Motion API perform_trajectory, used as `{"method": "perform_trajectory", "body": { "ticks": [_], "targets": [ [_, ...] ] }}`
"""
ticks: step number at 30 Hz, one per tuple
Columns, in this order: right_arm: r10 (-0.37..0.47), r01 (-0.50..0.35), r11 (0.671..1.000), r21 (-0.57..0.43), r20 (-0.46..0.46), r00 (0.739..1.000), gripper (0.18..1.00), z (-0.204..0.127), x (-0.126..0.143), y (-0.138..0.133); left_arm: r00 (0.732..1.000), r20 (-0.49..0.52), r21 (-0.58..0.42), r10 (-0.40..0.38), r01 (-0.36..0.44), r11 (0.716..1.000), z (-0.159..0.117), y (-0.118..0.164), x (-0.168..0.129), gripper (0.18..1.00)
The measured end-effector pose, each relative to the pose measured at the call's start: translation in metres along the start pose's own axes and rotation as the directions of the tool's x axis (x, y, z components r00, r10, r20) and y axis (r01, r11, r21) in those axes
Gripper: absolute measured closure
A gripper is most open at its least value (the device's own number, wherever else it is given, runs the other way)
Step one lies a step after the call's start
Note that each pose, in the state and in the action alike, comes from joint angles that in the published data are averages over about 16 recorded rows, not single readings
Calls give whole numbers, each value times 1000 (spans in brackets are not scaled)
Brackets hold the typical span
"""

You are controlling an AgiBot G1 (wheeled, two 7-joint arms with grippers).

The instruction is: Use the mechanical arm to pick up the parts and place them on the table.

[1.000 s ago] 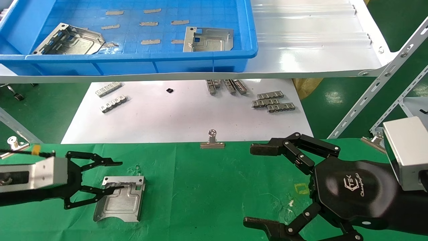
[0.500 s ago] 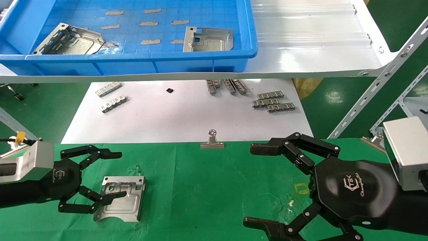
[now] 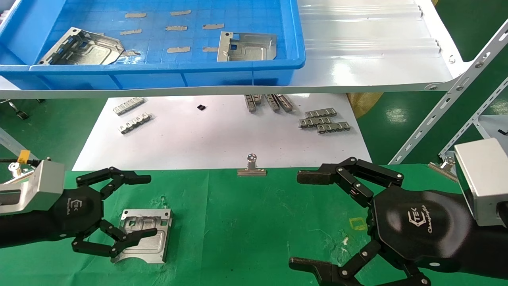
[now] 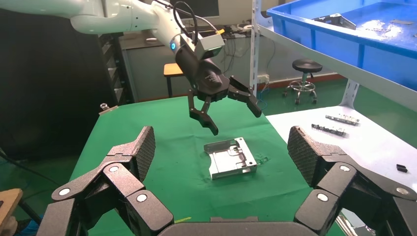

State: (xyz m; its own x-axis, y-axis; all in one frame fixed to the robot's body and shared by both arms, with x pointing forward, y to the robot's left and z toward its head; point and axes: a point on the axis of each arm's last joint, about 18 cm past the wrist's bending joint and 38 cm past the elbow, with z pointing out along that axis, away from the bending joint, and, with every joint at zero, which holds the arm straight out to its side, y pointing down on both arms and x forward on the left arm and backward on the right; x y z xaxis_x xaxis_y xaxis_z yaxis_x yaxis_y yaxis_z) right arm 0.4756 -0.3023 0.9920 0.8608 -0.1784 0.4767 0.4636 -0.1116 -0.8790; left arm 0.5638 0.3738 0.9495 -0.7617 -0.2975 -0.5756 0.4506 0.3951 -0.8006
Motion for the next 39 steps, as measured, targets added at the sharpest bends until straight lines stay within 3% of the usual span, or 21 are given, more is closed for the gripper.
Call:
{"method": "perform_trajectory", "body": {
  "ticks": [39],
  "targets": [
    [0, 0, 1000, 0, 0, 1000, 178, 0, 0, 0, 989, -129, 231, -70, 98, 968, 18, -83, 48, 183]
  ]
}}
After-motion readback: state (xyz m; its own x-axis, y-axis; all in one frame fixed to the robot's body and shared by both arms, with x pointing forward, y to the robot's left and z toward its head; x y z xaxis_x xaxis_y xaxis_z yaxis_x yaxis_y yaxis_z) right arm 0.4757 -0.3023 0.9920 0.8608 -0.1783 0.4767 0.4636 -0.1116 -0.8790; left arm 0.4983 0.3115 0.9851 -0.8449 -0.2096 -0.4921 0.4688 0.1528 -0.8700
